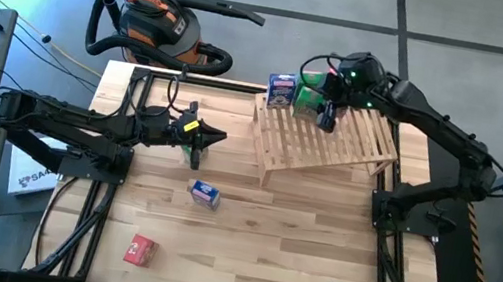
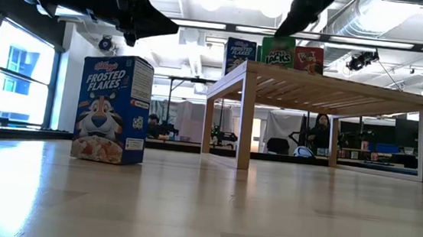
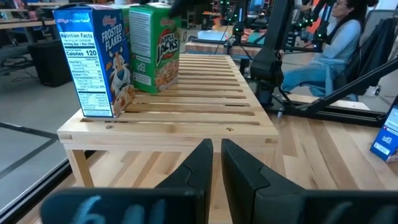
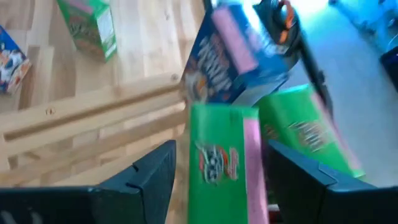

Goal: Stack cereal on shelf
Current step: Put the bottom green cereal box on the shelf aligned with the other green cereal box

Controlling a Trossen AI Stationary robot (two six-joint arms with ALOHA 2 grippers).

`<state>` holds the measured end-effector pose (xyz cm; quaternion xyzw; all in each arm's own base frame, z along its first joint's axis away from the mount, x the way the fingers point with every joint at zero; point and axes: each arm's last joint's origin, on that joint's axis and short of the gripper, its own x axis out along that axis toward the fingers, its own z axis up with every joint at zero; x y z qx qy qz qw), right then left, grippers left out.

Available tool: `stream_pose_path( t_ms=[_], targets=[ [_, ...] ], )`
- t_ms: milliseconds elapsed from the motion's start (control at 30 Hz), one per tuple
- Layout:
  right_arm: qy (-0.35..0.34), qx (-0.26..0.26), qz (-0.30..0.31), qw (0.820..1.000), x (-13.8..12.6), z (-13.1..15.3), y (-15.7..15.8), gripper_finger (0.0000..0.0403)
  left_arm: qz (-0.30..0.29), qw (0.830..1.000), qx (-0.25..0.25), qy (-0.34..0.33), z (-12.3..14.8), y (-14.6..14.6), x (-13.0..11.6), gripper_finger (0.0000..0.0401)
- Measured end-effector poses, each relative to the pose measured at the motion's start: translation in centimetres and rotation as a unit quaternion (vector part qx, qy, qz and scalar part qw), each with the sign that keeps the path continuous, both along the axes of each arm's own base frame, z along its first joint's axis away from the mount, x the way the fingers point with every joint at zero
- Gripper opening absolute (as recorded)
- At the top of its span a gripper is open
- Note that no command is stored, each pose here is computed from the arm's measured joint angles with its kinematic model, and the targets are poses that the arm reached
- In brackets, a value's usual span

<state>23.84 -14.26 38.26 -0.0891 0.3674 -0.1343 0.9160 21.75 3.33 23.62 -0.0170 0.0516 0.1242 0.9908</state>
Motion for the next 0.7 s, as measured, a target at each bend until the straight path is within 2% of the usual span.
stream_pose_path(
  t_ms=[267, 500, 600, 700],
  targets=[
    [-0.018, -0.022, -0.009, 1.0, -0.1, 2.2, 0.6, 0.022, 0.0, 1.0, 0.0, 0.0, 0.0, 0.0, 0.0, 0.0023],
    [-0.006, -0.051, -0.015, 0.999, -0.5, 5.0, 2.8, 0.0217, 0.0, 1.0, 0.0, 0.0, 0.0, 0.0, 0.0, 0.0023],
    [0.0, -0.066, -0.026, 0.997, -0.9, 6.4, 4.2, 0.0196, 0.0, 1.0, 0.0, 0.0, 0.0, 0.0, 0.0, 0.0023],
    [-0.004, -0.058, -0.04, 0.998, -1.5, 7.6, 5.4, 0.0157, 0.0, 1.0, 0.0, 0.001, 0.0, 0.0, 0.0, 0.0023]
  ],
)
